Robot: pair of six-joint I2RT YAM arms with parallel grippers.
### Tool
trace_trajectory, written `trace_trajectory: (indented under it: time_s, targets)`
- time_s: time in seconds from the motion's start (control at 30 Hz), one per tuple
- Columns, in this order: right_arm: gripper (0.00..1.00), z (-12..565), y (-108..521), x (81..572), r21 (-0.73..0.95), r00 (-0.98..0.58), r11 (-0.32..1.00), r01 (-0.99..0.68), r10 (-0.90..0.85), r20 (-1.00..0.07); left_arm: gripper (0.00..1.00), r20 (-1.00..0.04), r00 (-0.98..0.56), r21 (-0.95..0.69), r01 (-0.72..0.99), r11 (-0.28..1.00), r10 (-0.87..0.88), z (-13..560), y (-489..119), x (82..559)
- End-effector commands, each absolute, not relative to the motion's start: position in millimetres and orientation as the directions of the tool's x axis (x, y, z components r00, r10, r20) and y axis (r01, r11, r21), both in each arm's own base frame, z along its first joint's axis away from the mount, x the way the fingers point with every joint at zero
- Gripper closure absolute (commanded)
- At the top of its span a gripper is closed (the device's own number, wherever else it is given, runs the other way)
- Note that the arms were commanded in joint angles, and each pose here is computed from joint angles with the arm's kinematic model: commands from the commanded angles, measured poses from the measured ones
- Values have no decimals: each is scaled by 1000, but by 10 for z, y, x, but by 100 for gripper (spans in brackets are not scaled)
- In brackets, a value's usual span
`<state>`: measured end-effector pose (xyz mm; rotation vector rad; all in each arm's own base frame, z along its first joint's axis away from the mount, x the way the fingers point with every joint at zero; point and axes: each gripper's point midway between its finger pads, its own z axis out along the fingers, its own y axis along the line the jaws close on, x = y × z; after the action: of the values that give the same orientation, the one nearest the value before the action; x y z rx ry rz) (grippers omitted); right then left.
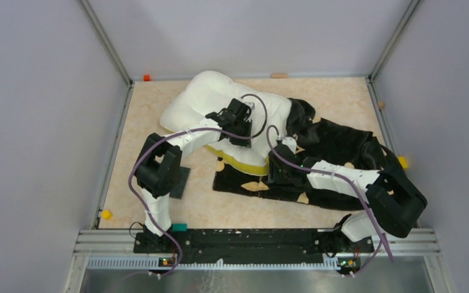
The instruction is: Put the pillow into the pillowcase
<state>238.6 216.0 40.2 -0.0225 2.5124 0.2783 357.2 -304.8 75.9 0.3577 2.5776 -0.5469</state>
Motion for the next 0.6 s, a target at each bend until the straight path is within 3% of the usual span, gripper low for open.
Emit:
trace_trajectory:
  time_s: [0.0, 0.2, 0.23, 0.33, 0.43, 0.57]
  targets:
    - [50, 278, 2205, 2226, 181, -845, 976, -120, -5, -535, 96, -446, -880, -264, 304, 915, 163, 497, -2918, 3529]
    - [51, 165, 2164, 2144, 159, -850, 981, -116, -15, -527, 100, -436, -887, -280, 295, 913, 153, 509, -2936, 3522]
    - [54, 181, 2167, 2157, 155, -849, 981, -113, -14, -529, 100, -437, -887, -284, 296, 912, 151, 523, -2944, 3521]
    - [80, 384, 2213, 2244, 165, -829, 980, -113, -1, -560, 100, -456, -878, -295, 304, 906, 146, 639, -2959, 3535]
    - [97, 758, 2294, 2407, 185, -779, 975, -126, 18, -627, 100, -495, -855, -309, 341, 888, 155, 855, -3018, 3563]
    - [100, 1243, 2390, 2533, 240, -721, 960, -141, 66, -690, 100, -541, -825, -319, 380, 868, 162, 1153, -3115, 3613]
